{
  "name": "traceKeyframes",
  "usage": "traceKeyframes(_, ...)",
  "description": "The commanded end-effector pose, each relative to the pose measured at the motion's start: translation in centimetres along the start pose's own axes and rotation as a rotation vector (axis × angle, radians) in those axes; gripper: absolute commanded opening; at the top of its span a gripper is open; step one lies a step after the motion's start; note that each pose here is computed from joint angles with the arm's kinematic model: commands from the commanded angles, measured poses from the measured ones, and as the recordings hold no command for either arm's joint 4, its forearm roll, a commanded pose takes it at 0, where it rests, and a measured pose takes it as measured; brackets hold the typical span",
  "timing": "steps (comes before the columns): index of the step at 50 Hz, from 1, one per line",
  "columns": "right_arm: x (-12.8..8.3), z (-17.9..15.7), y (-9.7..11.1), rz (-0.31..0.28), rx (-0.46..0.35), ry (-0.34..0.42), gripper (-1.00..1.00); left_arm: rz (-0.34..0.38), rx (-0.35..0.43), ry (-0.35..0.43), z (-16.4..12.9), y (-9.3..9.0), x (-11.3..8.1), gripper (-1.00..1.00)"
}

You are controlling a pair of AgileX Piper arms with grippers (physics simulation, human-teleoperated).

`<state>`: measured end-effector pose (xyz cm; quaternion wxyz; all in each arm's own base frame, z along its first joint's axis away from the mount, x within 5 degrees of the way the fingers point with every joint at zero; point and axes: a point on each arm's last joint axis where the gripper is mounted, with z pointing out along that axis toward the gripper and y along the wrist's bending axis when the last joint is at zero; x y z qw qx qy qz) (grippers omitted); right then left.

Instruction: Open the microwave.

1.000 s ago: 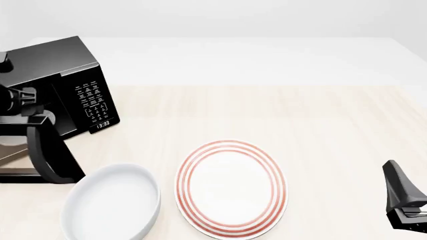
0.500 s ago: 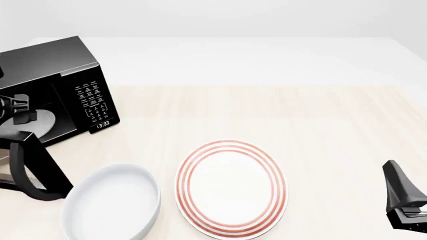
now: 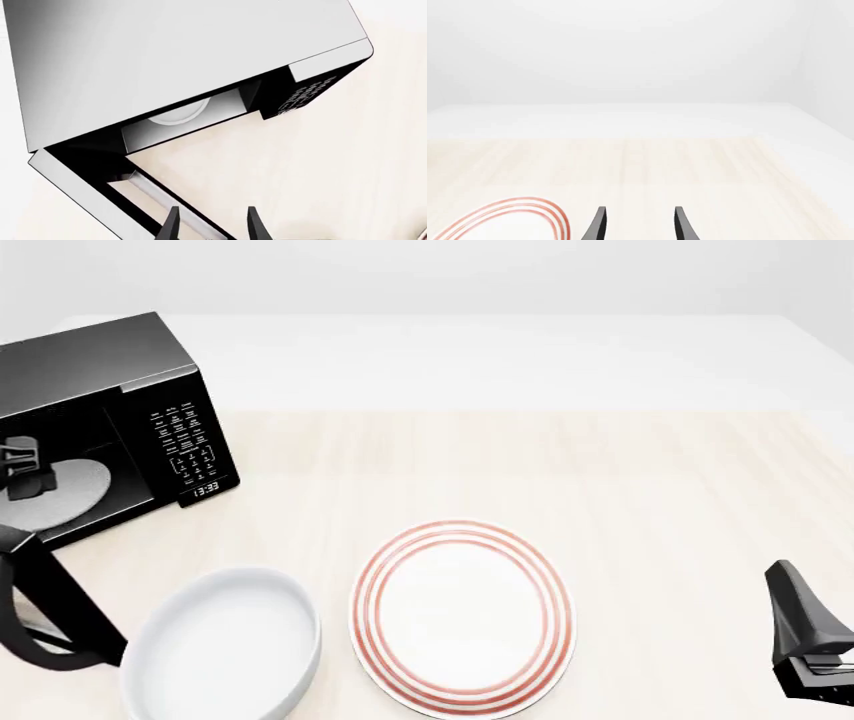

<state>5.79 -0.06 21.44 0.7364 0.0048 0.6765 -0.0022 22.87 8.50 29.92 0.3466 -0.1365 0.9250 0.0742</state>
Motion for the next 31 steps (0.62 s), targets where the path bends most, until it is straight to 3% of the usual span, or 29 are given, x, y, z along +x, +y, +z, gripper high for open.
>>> traceKeyframes(1,0.0,0.0,0.0,0.000,0.000,0.000,1.00,-0.041,-0.007,-0.019,-0.7,0.2,0.7,1.00)
traceKeyframes(31,0.0,0.0,0.0,0.000,0.000,0.000,1.00,-0.132,-0.033,-0.045,-2.5,1.0,1.7,1.00)
